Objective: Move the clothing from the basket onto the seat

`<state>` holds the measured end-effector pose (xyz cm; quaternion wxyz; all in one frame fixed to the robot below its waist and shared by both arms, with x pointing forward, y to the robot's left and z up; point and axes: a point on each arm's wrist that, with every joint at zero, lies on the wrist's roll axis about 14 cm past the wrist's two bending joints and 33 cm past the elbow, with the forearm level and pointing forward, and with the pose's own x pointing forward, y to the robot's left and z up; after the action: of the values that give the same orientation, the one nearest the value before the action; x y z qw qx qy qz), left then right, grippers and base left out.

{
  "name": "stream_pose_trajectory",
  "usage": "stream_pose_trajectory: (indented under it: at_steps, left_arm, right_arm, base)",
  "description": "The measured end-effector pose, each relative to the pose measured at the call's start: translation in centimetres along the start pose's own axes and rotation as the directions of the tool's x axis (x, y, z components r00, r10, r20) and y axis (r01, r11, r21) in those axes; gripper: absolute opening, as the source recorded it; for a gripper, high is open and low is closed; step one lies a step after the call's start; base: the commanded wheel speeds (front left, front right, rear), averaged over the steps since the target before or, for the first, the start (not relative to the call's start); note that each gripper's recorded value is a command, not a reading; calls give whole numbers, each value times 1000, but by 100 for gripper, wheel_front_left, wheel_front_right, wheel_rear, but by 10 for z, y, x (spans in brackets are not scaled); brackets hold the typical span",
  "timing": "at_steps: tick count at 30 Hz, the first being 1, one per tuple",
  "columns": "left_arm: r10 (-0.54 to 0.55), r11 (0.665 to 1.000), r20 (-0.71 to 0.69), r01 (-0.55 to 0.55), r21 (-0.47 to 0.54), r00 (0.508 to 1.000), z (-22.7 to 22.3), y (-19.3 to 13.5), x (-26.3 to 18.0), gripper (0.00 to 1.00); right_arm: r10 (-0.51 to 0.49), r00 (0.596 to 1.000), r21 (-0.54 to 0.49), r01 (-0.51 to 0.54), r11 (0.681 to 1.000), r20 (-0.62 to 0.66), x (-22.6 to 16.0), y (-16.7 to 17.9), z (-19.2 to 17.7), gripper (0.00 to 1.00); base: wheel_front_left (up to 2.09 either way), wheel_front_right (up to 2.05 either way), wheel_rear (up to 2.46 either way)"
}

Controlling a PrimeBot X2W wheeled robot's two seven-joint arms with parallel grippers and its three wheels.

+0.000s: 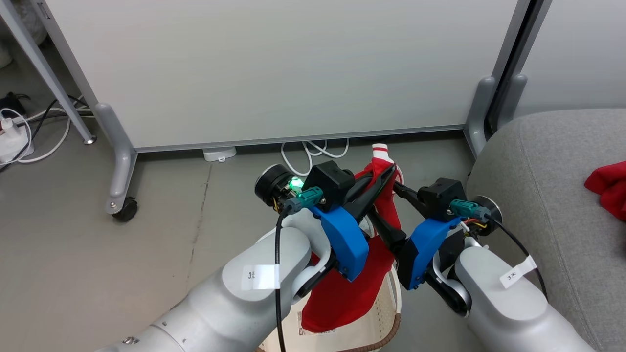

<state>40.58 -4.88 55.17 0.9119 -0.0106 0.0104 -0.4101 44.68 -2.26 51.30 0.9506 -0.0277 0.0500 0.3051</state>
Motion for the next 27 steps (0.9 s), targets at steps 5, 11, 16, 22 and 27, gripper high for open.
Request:
stream_pose_trajectory:
  at_steps: [5,11,16,22,27]
  left_arm:
    - [-17,1000,-6,17,-3,1000,0,-3,0,0]
    - [-20,1000,4,20,-17,1000,4,-3,2,0]
    - [-21,999,12,22,-25,1000,7,-4,2,0]
    - [-18,999,17,18,-35,1000,9,-4,1,0]
    - [-13,999,16,13,-36,1000,9,-2,1,0]
  right_arm:
    - [32,999,-7,-32,999,-19,2,5,-4,100]
    - [41,999,6,-41,999,-34,3,7,-10,100]
    - [35,999,33,-34,999,-36,5,7,-12,76]
    - [26,999,55,-24,998,-22,7,7,-9,0]
    - [12,1000,64,-10,998,-26,5,4,-12,0]
  base:
    - [0,0,0]
    - [0,0,0]
    - [0,0,0]
    - [0,0,0]
    - [0,0,0]
